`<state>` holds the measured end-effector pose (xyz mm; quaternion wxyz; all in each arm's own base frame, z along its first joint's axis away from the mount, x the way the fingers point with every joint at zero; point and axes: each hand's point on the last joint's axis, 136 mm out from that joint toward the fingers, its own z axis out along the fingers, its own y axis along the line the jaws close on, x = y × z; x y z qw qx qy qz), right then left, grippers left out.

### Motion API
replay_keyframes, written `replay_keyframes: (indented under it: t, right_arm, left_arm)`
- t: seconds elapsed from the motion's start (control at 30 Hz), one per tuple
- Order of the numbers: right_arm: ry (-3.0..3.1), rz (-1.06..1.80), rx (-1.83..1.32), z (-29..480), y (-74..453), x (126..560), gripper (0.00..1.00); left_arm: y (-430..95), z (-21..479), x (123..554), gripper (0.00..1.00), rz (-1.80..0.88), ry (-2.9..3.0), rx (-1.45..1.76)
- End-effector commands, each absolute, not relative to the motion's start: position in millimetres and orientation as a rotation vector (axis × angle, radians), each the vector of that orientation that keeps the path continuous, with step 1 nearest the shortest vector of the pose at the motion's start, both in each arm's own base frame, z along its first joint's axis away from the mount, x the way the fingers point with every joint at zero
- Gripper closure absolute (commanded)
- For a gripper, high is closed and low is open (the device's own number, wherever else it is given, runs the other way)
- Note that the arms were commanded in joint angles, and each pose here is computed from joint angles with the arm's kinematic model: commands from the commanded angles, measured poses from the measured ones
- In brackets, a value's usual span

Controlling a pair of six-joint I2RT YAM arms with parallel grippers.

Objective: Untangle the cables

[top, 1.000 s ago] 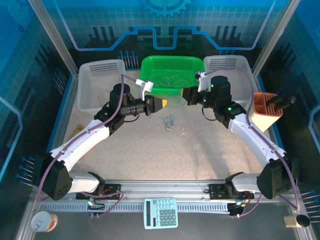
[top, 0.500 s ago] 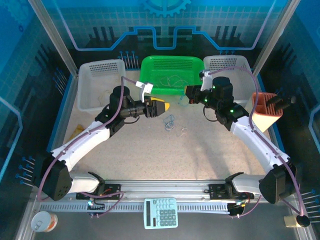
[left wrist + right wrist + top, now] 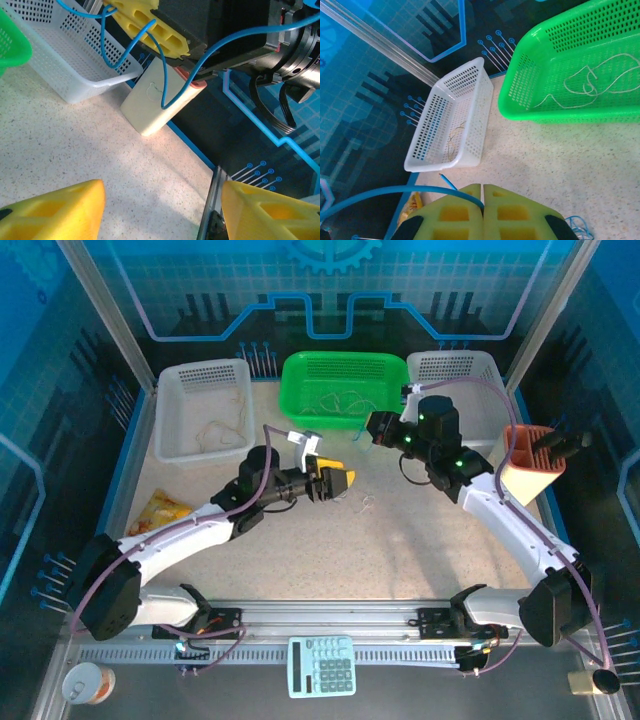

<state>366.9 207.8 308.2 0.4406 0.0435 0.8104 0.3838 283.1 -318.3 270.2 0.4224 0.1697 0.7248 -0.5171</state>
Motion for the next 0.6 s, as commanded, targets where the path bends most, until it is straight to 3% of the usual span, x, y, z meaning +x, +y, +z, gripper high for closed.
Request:
replay_keyframes:
  t: [0.0,0.3,0.57]
  right_arm:
    - [2.015,0.996,0.177,304,214,366,1.00]
    - [2.013,1.012,0.160,307,223,359,1.00]
    - [2.015,1.017,0.147,304,228,356,1.00]
  left_arm:
    - [-317,292,294,0.39,-1.235,1.676,0.387]
    - [-324,302,308,0.54,-1.245,1.617,0.344]
    - [-330,305,313,0.60,-1.278,1.595,0.332]
